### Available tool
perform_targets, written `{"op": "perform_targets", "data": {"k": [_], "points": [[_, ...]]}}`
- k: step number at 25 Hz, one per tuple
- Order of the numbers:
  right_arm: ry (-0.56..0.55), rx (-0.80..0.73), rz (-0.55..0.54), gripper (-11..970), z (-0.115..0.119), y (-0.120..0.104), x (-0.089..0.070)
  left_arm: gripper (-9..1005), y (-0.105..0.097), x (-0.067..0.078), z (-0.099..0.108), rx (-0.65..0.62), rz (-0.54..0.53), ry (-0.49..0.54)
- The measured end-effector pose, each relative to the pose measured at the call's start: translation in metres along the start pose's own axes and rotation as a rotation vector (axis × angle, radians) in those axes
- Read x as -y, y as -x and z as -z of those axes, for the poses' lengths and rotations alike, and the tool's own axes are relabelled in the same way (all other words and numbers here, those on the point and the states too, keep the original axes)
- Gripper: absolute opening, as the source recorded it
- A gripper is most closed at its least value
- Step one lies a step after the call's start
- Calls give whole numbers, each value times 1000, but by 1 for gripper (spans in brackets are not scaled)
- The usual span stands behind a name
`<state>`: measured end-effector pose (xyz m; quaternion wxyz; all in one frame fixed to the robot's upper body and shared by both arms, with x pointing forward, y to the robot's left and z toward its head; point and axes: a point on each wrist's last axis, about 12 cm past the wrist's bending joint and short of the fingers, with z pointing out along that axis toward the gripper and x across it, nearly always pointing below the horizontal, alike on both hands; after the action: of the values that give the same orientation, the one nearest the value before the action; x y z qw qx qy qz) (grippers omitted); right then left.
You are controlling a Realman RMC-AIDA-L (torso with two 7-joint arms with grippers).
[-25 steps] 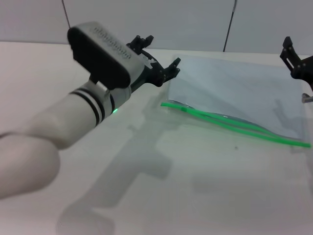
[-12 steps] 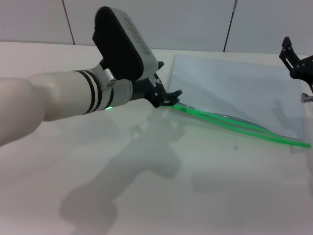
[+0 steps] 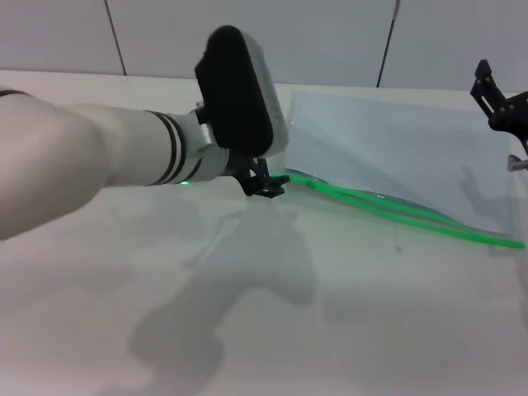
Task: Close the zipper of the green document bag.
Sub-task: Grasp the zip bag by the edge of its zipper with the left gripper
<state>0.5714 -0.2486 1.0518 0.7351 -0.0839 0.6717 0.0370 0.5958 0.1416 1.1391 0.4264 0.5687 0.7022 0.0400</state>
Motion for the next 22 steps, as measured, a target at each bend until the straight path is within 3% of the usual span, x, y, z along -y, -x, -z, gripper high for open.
{"op": "perform_targets", "data": {"k": [12,22], "points": [[7,8,-1,872,-3,2,-2,847,6,4,-14,-27,-141,19],[9,11,-2,872,-4,3,-3,845,1,11,-34,-42,-193,14]]}}
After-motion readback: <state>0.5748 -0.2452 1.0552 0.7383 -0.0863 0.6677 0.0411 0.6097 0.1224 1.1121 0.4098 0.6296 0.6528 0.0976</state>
